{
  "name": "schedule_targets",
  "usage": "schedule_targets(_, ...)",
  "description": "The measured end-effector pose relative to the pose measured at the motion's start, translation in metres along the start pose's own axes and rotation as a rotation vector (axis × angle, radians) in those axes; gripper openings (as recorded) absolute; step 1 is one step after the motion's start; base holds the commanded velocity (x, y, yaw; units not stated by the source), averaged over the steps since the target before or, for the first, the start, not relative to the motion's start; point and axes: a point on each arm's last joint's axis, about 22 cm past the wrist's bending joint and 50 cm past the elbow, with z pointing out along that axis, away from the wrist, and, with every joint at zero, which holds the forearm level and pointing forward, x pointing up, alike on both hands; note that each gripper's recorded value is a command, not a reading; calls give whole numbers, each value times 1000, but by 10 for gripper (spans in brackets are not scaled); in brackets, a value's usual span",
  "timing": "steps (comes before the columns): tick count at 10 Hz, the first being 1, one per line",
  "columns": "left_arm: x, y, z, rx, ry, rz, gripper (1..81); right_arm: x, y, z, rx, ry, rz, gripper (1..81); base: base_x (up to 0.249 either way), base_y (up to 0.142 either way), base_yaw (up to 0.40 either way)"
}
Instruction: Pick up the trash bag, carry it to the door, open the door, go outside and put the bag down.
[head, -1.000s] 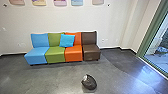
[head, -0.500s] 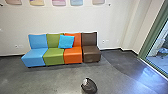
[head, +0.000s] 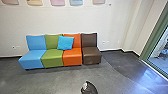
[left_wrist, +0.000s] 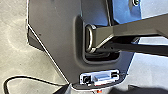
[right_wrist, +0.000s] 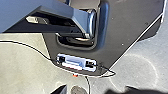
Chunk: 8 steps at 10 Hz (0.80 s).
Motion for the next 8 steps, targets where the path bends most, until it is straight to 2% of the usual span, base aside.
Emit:
schedule_targets(4, 1, 0, 0, 0, 0, 0, 811, 0, -2, 1, 2, 0, 0, 811, 159, 0, 0)
schedule_targets(8, 2, 0, 0, 0, 1, 1, 811, 1, -4, 2, 2, 0, 0, 811, 106, 0, 0)
